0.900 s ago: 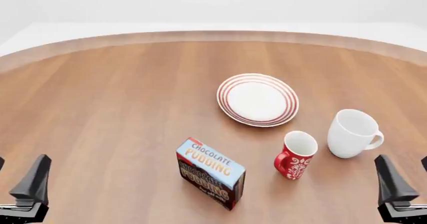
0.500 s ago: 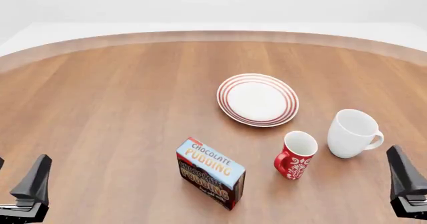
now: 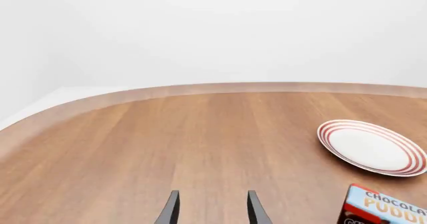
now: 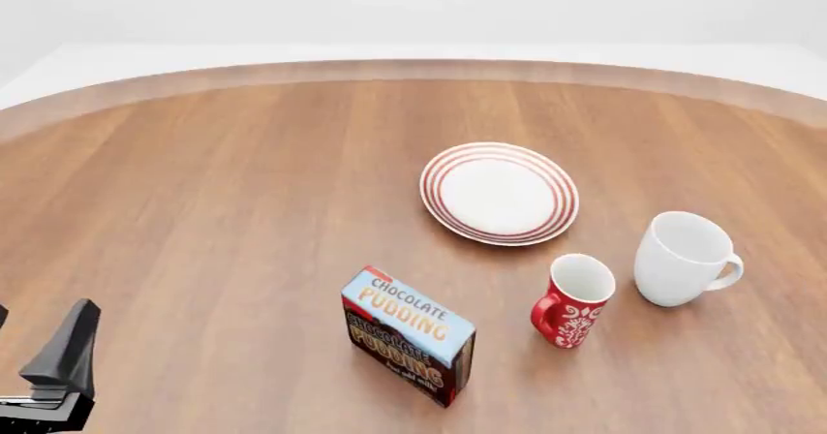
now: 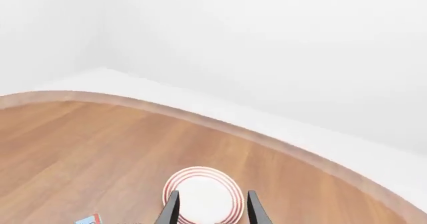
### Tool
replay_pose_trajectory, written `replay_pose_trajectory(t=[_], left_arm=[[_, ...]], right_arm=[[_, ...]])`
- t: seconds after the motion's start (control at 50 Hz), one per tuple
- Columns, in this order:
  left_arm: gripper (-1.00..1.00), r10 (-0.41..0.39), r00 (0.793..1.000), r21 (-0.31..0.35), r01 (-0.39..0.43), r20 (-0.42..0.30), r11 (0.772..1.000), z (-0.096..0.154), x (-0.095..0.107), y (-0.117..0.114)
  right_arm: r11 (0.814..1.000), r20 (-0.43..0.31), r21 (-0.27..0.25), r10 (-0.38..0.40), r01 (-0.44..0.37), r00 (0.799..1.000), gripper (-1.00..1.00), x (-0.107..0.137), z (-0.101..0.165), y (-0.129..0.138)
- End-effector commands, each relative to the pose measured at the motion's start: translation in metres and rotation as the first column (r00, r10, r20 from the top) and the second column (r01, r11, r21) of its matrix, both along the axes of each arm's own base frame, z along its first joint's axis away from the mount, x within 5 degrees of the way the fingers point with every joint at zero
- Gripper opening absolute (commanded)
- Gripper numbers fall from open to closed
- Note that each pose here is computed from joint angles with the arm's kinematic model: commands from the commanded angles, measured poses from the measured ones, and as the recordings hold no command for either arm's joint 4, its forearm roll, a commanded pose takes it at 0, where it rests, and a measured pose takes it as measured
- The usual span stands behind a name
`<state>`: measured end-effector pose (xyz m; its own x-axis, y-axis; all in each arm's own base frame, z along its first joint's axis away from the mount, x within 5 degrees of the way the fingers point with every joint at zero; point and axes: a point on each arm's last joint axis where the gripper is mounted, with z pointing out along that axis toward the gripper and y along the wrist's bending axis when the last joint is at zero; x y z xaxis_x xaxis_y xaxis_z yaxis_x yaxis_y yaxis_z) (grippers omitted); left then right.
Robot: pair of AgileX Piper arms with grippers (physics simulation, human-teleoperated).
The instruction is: Put the chocolate pudding to the right of the plate.
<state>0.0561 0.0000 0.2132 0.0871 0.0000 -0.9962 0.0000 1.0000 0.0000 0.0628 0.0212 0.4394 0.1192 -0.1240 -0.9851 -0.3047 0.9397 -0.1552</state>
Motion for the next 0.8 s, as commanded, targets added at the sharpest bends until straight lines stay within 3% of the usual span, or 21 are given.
replay_pose_trajectory(t=[0.02, 0.06, 0.14, 0.24, 0.36, 0.46, 0.54, 0.56, 0.6, 0.62, 0.68, 0.8], left_arm=[[1.0, 0.0, 1.0, 0.0, 0.0, 0.0, 1.0, 0.0, 0.0, 0.0], [1.0, 0.0, 1.0, 0.0, 0.0, 0.0, 1.0, 0.0, 0.0, 0.0], [1.0, 0.0, 1.0, 0.0, 0.0, 0.0, 1.0, 0.0, 0.0, 0.0], [1.0, 0.0, 1.0, 0.0, 0.0, 0.0, 1.0, 0.0, 0.0, 0.0], [1.0, 0.0, 1.0, 0.0, 0.0, 0.0, 1.0, 0.0, 0.0, 0.0], [1.0, 0.0, 1.0, 0.0, 0.0, 0.0, 1.0, 0.0, 0.0, 0.0], [1.0, 0.0, 1.0, 0.0, 0.0, 0.0, 1.0, 0.0, 0.0, 0.0], [1.0, 0.0, 1.0, 0.0, 0.0, 0.0, 1.0, 0.0, 0.0, 0.0], [1.0, 0.0, 1.0, 0.0, 0.0, 0.0, 1.0, 0.0, 0.0, 0.0], [1.0, 0.0, 1.0, 0.0, 0.0, 0.0, 1.0, 0.0, 0.0, 0.0], [1.0, 0.0, 1.0, 0.0, 0.0, 0.0, 1.0, 0.0, 0.0, 0.0], [1.0, 0.0, 1.0, 0.0, 0.0, 0.0, 1.0, 0.0, 0.0, 0.0]], right_arm=[[0.985, -0.059, -0.112, 0.124, -0.13, 0.991, 1.0, 0.044, 0.051, 0.031], [0.979, -0.068, -0.139, 0.141, -0.149, 0.988, 1.0, 0.05, 0.054, 0.037], [0.976, -0.117, -0.106, 0.175, -0.188, 0.978, 1.0, 0.054, 0.061, 0.044], [0.968, -0.158, -0.128, 0.197, -0.217, 0.968, 1.0, 0.065, 0.06, 0.054], [0.95, -0.238, -0.181, 0.208, -0.254, 0.949, 1.0, 0.089, 0.049, 0.074], [0.934, -0.286, -0.217, 0.218, -0.285, 0.933, 1.0, 0.095, 0.043, 0.082], [0.925, -0.313, -0.236, 0.217, -0.297, 0.925, 1.0, 0.101, 0.035, 0.086], [0.916, -0.333, -0.247, 0.226, -0.316, 0.915, 1.0, 0.106, 0.028, 0.093], [0.919, -0.366, -0.23, 0.224, -0.321, 0.903, 1.0, 0.11, 0.021, 0.097], [0.907, -0.378, -0.256, 0.225, -0.335, 0.898, 1.0, 0.111, 0.012, 0.099], [0.907, -0.41, -0.245, 0.224, -0.343, 0.884, 1.0, 0.115, 0.001, 0.104], [0.895, -0.435, -0.264, 0.221, -0.359, 0.873, 1.0, 0.118, -0.013, 0.108]])
